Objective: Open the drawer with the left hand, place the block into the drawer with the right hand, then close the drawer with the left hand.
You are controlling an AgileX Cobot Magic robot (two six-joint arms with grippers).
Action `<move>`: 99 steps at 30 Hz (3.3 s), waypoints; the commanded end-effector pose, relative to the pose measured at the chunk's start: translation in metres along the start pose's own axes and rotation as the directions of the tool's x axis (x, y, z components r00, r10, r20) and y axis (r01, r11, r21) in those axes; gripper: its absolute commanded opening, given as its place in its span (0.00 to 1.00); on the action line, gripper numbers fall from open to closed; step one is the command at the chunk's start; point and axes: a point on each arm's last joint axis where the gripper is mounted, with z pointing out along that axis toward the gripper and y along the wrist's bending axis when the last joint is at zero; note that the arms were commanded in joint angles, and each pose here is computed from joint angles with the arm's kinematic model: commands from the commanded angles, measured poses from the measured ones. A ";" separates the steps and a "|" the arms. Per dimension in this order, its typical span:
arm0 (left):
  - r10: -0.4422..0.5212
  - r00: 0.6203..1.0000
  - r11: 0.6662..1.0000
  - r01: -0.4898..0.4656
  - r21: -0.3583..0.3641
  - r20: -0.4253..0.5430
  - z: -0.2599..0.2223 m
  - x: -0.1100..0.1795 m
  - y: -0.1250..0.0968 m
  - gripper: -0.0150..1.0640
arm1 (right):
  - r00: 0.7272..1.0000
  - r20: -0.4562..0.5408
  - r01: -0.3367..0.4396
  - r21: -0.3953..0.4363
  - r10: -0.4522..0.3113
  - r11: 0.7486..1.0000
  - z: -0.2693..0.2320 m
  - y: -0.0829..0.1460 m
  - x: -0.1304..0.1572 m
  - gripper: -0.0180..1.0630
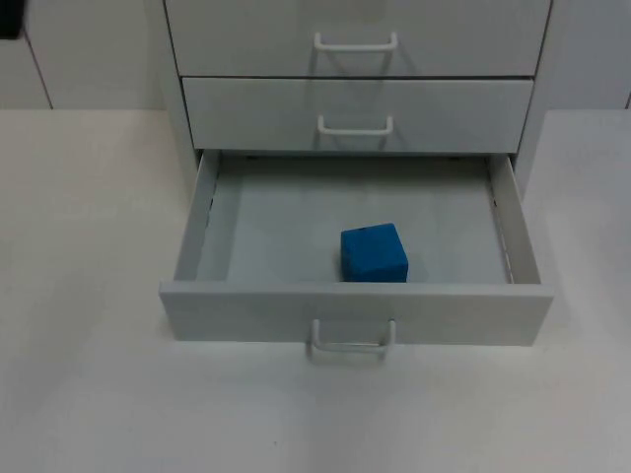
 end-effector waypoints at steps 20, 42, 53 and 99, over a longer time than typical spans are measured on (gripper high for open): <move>0.504 0.848 0.828 -0.419 0.374 -0.166 0.151 0.025 -0.096 0.31 | 0.999 0.031 0.010 0.009 -0.011 1.000 -0.002 -0.002 -0.001 0.73; 0.842 0.537 0.531 -0.813 0.241 -0.044 0.243 0.057 -0.111 0.01 | 0.999 0.033 0.008 0.006 -0.008 1.000 -0.002 -0.002 -0.001 0.73; 0.884 0.459 0.464 -0.835 0.295 -0.091 0.276 0.087 -0.106 0.01 | 0.999 0.033 0.002 0.003 -0.002 1.000 -0.002 -0.001 -0.001 0.73; 0.825 0.565 0.565 -0.825 -0.028 0.002 0.342 0.017 -0.039 0.01 | 1.000 0.023 -0.017 -0.003 0.017 1.000 -0.002 0.001 -0.001 0.73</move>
